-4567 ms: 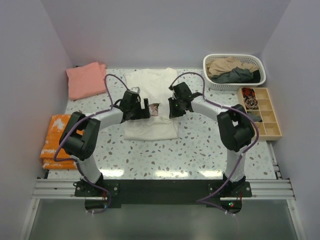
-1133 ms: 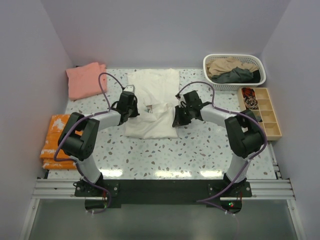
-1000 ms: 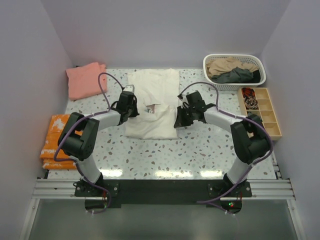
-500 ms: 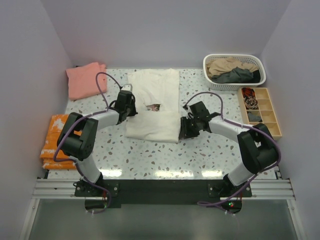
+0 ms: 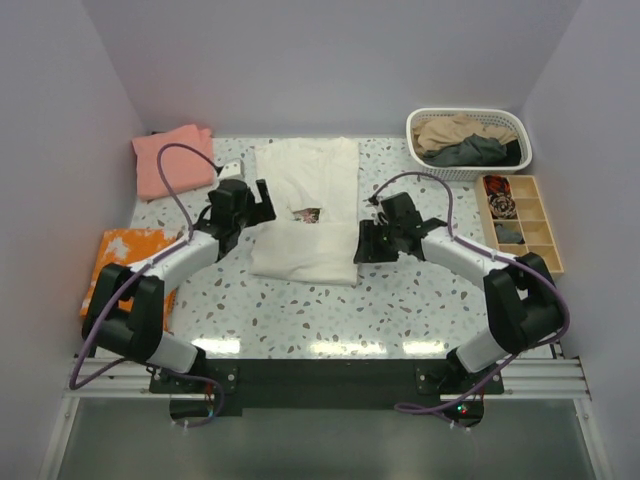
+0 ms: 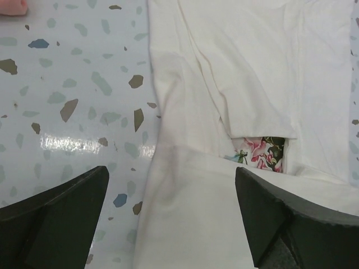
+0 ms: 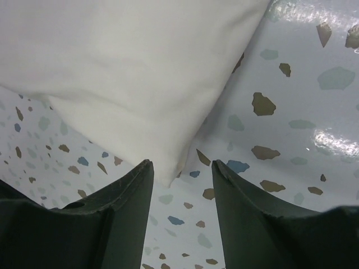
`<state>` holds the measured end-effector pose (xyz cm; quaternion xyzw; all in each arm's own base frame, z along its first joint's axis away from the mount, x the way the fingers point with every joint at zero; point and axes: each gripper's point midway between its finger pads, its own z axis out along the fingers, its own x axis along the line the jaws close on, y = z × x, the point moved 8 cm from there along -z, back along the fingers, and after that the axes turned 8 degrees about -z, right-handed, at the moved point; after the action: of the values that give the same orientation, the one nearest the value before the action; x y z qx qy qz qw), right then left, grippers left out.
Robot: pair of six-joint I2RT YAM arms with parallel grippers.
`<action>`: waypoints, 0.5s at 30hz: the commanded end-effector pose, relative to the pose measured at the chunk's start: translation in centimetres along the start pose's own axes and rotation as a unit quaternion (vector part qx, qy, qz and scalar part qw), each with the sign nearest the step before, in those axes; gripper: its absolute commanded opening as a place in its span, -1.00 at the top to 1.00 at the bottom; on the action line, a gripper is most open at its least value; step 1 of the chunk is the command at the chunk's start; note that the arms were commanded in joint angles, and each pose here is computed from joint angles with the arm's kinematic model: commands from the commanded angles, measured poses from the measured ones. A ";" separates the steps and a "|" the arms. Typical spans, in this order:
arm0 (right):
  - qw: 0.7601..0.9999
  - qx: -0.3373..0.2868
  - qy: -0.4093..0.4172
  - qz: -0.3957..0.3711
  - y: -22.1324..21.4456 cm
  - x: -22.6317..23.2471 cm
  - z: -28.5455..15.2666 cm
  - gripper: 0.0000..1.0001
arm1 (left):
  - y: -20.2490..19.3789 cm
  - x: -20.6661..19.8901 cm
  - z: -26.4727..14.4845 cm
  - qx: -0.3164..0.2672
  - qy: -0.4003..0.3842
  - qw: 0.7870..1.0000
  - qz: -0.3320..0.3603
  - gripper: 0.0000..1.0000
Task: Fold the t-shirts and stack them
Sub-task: Fold the tshirt
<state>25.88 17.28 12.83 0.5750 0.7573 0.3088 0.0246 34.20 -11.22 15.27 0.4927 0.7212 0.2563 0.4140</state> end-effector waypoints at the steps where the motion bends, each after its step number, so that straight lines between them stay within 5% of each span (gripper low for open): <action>1: 0.999 -0.015 0.043 0.016 0.0 1.0 -0.1 -0.01 | -2.7 0.9 -1.6 0.044 -0.034 0.998 -0.023 -1.00; 15: 0.993 -0.009 0.095 0.072 -2.5 1.2 1.8 -0.05 | -10.5 4.4 -5.2 0.104 -0.100 0.987 -0.071 -1.00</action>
<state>23.40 17.61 9.84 0.6030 0.7275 0.3241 -0.0466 24.36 -10.38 8.13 0.5207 0.7395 0.1323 0.4056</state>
